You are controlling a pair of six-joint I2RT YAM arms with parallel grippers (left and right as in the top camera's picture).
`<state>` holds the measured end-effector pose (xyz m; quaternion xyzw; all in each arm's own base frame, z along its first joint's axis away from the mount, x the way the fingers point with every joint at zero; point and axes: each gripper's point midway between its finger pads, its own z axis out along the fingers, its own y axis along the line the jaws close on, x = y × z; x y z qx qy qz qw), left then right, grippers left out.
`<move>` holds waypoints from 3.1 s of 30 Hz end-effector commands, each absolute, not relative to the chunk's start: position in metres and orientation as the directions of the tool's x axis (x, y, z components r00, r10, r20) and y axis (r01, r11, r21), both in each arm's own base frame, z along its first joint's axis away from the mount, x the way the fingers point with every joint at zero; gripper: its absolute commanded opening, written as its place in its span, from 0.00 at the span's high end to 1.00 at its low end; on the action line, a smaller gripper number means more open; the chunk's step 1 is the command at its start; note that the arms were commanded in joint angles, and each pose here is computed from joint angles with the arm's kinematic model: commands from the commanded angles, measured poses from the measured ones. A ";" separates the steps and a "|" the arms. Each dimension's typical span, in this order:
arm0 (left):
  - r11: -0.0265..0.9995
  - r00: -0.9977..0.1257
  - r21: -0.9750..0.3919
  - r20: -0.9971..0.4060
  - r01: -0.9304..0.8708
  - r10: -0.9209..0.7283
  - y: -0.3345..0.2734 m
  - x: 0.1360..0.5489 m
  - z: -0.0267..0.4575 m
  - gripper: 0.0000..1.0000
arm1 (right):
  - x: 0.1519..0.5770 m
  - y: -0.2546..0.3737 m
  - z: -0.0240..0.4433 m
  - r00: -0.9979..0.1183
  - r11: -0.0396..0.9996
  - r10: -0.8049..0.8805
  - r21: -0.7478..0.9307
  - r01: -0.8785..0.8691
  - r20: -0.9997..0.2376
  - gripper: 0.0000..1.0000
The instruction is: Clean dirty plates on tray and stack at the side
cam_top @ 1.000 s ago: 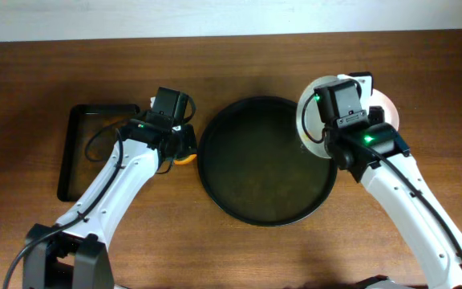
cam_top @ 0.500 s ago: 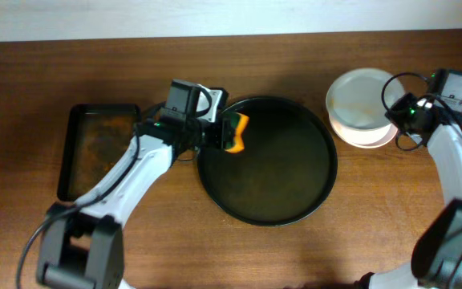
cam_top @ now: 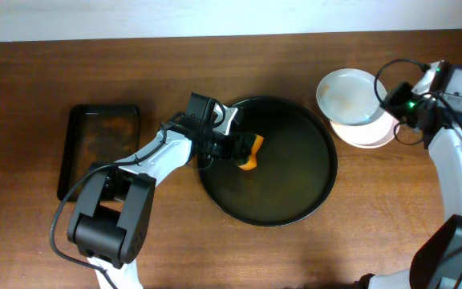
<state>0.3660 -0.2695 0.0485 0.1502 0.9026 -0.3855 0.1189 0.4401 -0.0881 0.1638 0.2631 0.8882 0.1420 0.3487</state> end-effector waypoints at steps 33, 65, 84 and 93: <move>0.638 -0.923 -0.671 -0.331 0.377 0.198 -0.272 0.363 0.049 1.00 | 0.398 -0.130 0.025 -0.768 0.806 0.562 -0.002 0.591 -0.309 0.96; 0.923 -0.909 -0.185 -0.320 0.337 0.268 -0.244 0.355 -0.003 0.99 | 0.332 -0.070 0.135 -0.829 0.850 0.524 0.184 0.494 -0.196 0.62; 0.385 -0.854 -0.777 -0.361 0.498 0.374 -0.344 0.297 0.071 1.00 | 0.331 -0.069 0.135 -0.833 0.854 0.518 0.181 0.488 -0.194 0.62; 0.827 -0.908 -0.384 -0.254 0.411 0.333 -0.276 0.331 -0.028 1.00 | 0.329 -0.069 0.134 -0.835 0.853 0.518 0.178 0.490 -0.184 0.62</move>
